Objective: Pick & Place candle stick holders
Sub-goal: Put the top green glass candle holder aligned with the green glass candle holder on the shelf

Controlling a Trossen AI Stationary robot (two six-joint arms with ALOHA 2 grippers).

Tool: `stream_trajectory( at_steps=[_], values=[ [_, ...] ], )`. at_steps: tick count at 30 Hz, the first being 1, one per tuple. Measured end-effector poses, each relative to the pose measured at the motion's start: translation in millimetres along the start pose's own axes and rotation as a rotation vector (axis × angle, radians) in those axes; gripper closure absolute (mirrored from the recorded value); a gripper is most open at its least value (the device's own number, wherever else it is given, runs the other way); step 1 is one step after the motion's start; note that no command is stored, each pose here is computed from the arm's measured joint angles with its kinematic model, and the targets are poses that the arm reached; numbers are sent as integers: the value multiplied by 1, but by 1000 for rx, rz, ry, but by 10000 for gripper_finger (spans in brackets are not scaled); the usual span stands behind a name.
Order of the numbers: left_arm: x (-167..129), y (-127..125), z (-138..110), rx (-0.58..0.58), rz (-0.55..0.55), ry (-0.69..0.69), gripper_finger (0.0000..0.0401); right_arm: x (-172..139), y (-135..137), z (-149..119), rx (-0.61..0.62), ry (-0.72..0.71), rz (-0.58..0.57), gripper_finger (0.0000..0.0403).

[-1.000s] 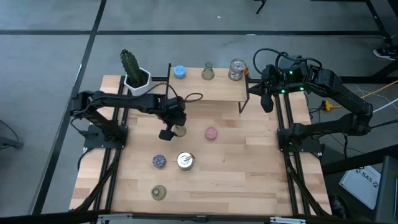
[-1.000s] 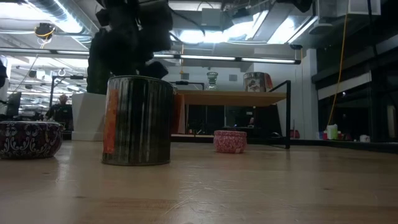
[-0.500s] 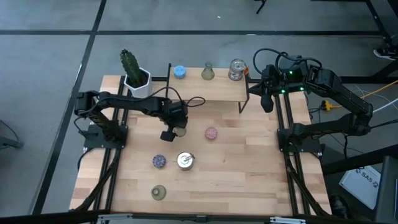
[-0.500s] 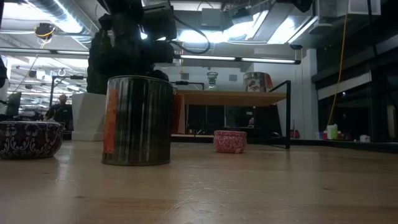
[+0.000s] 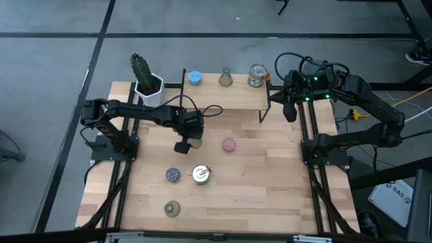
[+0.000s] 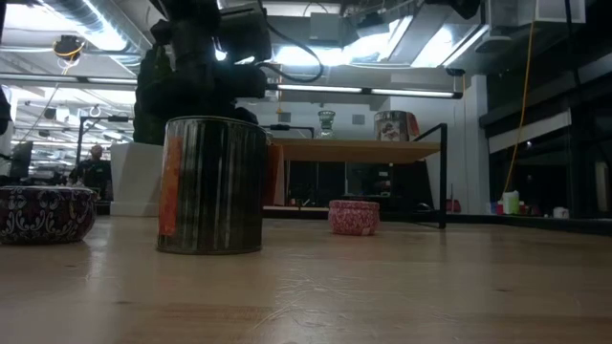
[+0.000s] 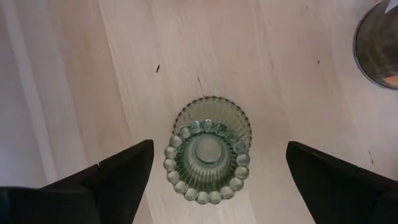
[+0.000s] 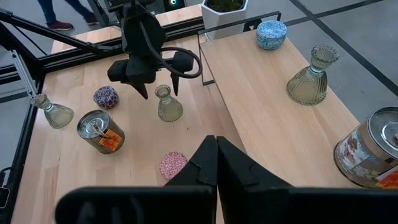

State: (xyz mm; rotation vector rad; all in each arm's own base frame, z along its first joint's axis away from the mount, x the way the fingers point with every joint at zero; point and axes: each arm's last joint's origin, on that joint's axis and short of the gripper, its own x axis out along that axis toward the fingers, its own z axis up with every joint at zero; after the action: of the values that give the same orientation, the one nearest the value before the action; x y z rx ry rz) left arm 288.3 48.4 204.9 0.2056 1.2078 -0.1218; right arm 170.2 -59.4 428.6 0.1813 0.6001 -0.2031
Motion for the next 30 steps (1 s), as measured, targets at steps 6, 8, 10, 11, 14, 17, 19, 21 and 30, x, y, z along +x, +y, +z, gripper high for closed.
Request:
stream_trajectory(
  at_steps=[6,8,10,11,14,17,19,21,30],
  values=[
    [0,0,0,-6,0,0,63,0,0,0,0,0,0,402],
    [0,0,0,-7,0,0,70,0,0,0,0,0,0,402],
    [0,0,0,-6,0,0,77,0,0,0,0,0,0,402],
    [0,0,0,-6,0,0,81,0,0,0,0,0,0,402],
    [0,0,0,-6,0,0,94,0,0,0,0,0,0,402],
    [0,0,0,-6,0,0,107,0,0,0,0,0,0,402],
    [0,0,0,-6,0,0,116,0,0,0,0,0,0,402],
    [0,0,0,-6,0,-1,125,0,0,0,0,0,0,402],
    [0,0,0,-6,0,-1,165,0,0,0,0,0,0,402]
  ],
)
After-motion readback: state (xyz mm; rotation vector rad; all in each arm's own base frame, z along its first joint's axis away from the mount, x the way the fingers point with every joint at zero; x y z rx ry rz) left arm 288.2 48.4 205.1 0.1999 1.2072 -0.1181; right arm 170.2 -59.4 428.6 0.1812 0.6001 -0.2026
